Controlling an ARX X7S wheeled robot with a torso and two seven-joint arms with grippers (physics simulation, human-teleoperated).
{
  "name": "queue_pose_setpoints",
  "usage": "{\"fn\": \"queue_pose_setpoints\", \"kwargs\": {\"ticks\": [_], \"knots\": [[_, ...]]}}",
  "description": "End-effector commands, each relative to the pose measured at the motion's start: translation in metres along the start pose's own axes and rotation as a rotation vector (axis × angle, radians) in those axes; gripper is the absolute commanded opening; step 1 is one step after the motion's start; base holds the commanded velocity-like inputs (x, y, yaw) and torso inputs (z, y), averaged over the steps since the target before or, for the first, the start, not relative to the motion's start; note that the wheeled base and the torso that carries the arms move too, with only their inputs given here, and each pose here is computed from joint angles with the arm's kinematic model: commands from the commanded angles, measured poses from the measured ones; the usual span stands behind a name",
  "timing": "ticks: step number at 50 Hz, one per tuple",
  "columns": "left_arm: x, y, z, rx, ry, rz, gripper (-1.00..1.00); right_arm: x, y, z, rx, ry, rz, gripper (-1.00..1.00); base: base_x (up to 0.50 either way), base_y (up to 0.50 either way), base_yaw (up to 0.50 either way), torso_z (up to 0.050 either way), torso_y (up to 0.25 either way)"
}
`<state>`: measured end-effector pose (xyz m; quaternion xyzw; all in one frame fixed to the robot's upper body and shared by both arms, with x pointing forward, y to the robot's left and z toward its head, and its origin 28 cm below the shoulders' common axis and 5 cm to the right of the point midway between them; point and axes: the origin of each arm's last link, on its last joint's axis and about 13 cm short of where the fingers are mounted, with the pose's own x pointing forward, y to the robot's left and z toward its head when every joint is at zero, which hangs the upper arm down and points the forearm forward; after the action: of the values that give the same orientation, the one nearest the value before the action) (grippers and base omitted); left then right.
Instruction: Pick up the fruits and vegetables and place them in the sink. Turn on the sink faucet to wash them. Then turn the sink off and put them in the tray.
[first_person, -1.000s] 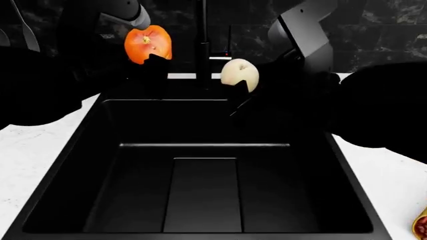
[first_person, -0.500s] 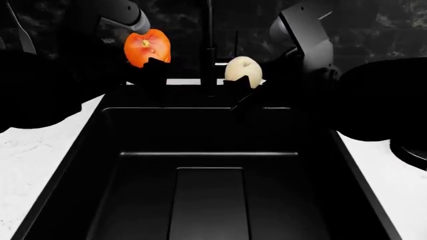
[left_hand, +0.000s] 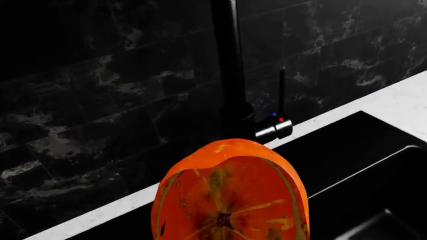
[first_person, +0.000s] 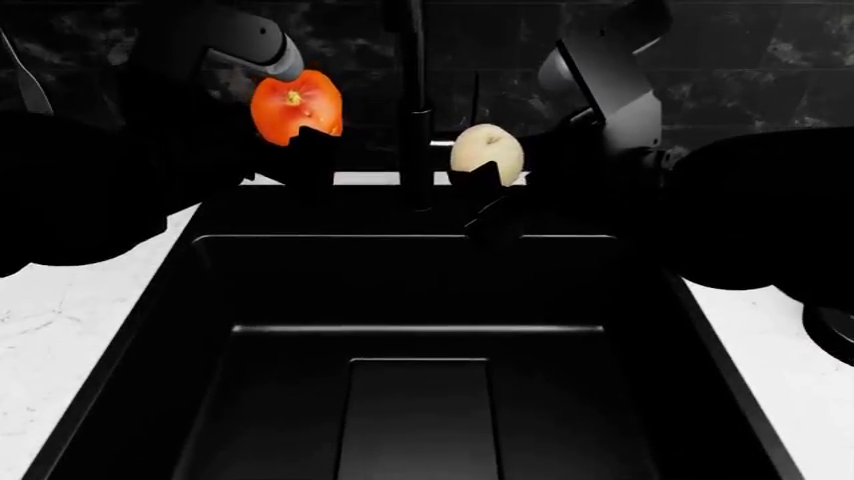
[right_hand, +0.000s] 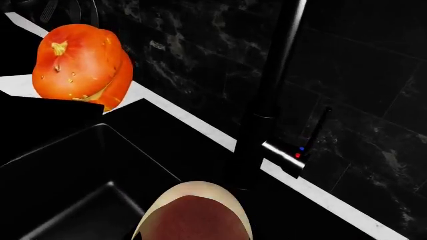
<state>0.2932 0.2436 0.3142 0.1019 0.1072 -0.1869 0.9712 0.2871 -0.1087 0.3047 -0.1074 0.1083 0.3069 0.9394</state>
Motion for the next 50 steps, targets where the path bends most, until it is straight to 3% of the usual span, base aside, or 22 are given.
{"fn": "queue_pose_setpoints", "kwargs": {"ticks": [1,8,15,22,27,36,49,50], "knots": [[0.001,0.001,-0.003,-0.012,0.005,0.011,-1.00,0.003,-0.001,-0.002,-0.006,-0.009,0.008,-1.00,0.00,0.00,0.00,0.000,0.000],[0.001,0.001,-0.005,-0.010,0.015,0.012,-1.00,0.005,-0.003,-0.008,-0.002,0.028,0.018,-1.00,0.00,0.00,0.00,0.000,0.001],[0.004,0.000,-0.007,-0.024,0.008,0.005,-1.00,0.034,0.000,-0.026,-0.078,0.281,0.170,-1.00,0.00,0.00,0.00,0.000,0.000],[0.010,-0.001,-0.011,-0.042,-0.008,-0.022,-1.00,0.068,0.013,-0.072,0.000,0.459,0.310,-1.00,0.00,0.00,0.00,0.000,0.000],[0.017,-0.001,-0.012,-0.058,-0.023,-0.042,-1.00,0.088,0.020,-0.112,0.105,0.559,0.365,-1.00,0.00,0.00,0.00,0.000,0.000],[0.021,-0.004,-0.012,-0.075,-0.051,-0.077,-1.00,0.110,0.029,-0.181,0.264,0.590,0.379,-1.00,0.00,0.00,0.00,0.000,0.001],[0.027,-0.008,-0.015,-0.058,-0.036,-0.085,-1.00,0.095,0.042,-0.203,0.250,0.699,0.501,-1.00,0.00,0.00,0.00,0.000,0.000],[0.028,-0.008,-0.016,-0.059,-0.035,-0.084,-1.00,0.093,0.041,-0.202,0.241,0.704,0.510,1.00,0.00,0.00,0.00,0.000,0.000]]}}
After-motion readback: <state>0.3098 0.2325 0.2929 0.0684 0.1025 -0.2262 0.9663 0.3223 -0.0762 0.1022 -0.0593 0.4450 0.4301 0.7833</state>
